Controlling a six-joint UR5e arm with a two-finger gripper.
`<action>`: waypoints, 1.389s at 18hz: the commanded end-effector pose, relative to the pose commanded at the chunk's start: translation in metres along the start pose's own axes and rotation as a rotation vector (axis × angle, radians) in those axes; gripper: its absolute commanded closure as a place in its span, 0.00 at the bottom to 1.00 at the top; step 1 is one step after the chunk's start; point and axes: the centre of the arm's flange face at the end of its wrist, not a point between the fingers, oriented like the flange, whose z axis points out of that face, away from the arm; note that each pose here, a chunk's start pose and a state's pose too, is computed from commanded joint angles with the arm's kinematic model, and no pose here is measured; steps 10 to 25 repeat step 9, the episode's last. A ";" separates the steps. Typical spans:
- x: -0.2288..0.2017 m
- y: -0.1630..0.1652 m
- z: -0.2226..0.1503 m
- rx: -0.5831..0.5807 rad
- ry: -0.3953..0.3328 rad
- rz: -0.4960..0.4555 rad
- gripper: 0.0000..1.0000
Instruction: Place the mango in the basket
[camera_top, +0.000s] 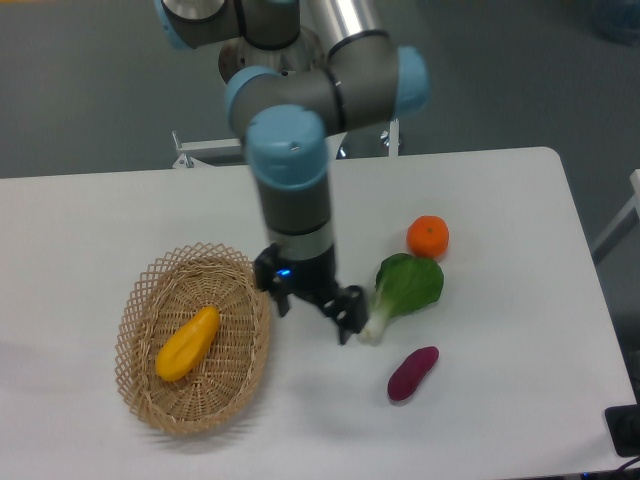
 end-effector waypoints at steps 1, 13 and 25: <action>-0.008 0.012 0.001 -0.013 0.014 0.025 0.00; -0.047 0.076 -0.006 -0.040 0.031 0.097 0.00; -0.047 0.076 -0.006 -0.040 0.031 0.097 0.00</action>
